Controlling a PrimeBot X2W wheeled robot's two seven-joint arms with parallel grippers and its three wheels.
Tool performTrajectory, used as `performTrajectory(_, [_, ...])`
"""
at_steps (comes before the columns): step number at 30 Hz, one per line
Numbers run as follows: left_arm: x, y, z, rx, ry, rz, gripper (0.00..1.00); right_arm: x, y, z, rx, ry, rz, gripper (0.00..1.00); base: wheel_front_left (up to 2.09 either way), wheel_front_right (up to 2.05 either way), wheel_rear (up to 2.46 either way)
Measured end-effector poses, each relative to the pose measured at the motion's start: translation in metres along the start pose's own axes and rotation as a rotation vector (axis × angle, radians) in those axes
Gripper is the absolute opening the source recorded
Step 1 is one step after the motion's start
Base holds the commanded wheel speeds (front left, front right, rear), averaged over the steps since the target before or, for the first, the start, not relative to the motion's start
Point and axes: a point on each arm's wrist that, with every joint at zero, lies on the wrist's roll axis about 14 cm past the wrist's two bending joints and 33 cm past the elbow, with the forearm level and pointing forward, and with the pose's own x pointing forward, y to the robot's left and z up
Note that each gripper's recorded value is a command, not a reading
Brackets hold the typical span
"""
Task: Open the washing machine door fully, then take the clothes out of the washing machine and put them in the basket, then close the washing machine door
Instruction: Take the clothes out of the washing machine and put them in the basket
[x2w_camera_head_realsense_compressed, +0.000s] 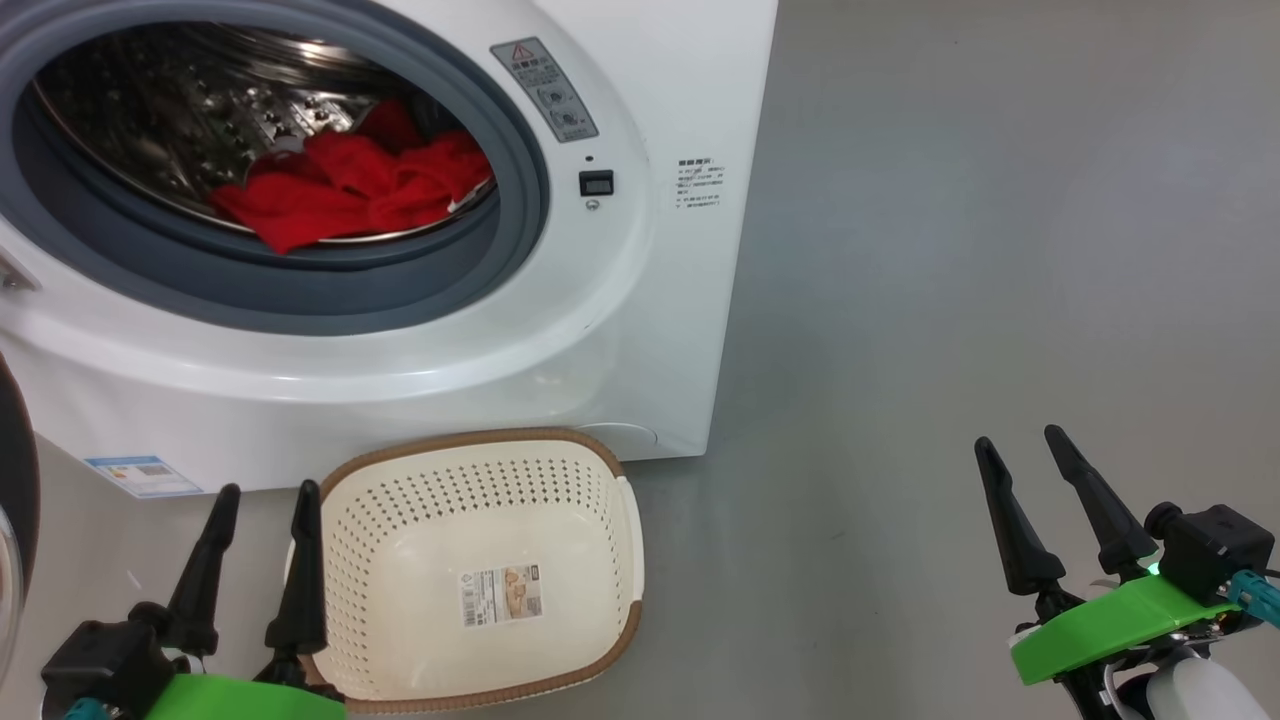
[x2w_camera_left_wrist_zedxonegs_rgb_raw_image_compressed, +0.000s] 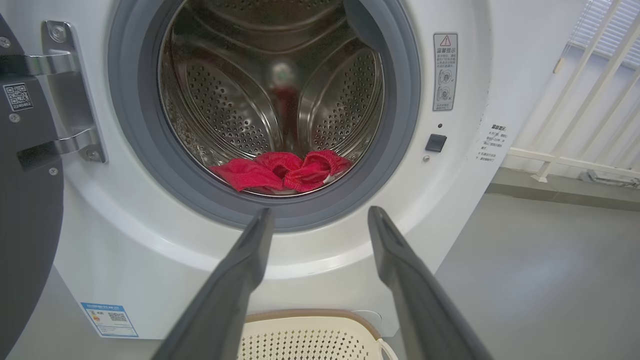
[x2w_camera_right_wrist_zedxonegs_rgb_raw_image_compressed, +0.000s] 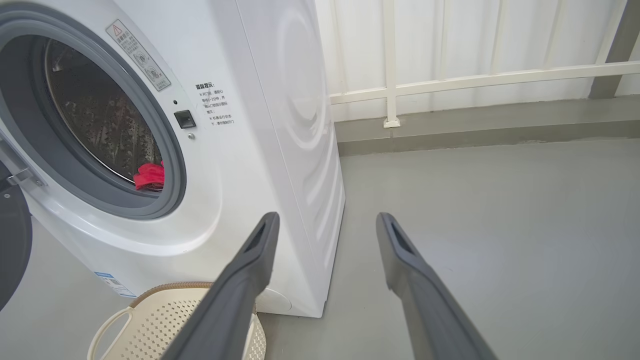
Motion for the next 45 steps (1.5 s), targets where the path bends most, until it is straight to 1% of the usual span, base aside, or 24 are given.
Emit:
performTrajectory(13, [0.002,0.003,-0.014,-0.002,0.038,0.009,1.0,0.008,0.0,-0.001,0.002,0.001,0.002,1.0,0.0,0.0,0.0])
performTrajectory(20, [0.021,-0.004,-0.03,0.001,0.079,-0.013,1.0,0.018,0.0,0.0,0.01,-0.008,-0.003,1.0,0.0,0.0,0.0])
performTrajectory(26, [0.058,-0.017,-0.042,0.028,0.102,-0.065,1.0,0.021,-0.005,-0.014,0.025,0.026,-0.026,1.0,0.0,0.0,0.0])
performTrajectory(35, [0.139,-0.017,-0.053,0.072,0.125,-0.1,1.0,0.042,-0.012,-0.027,0.05,0.039,-0.057,1.0,0.0,0.0,0.0])
performTrajectory(36, [0.139,-0.017,-0.053,0.072,0.125,-0.1,1.0,0.042,-0.012,-0.027,0.05,0.039,-0.057,1.0,0.0,0.0,0.0])
performTrajectory(38, [0.164,-0.014,-0.061,0.085,0.15,-0.1,1.0,0.044,-0.016,-0.035,0.058,0.056,-0.076,1.0,0.0,0.0,0.0])
performTrajectory(45, [0.21,-0.012,-0.085,0.099,0.235,-0.099,1.0,0.05,-0.029,-0.044,0.058,0.069,-0.116,1.0,0.0,0.0,0.0])
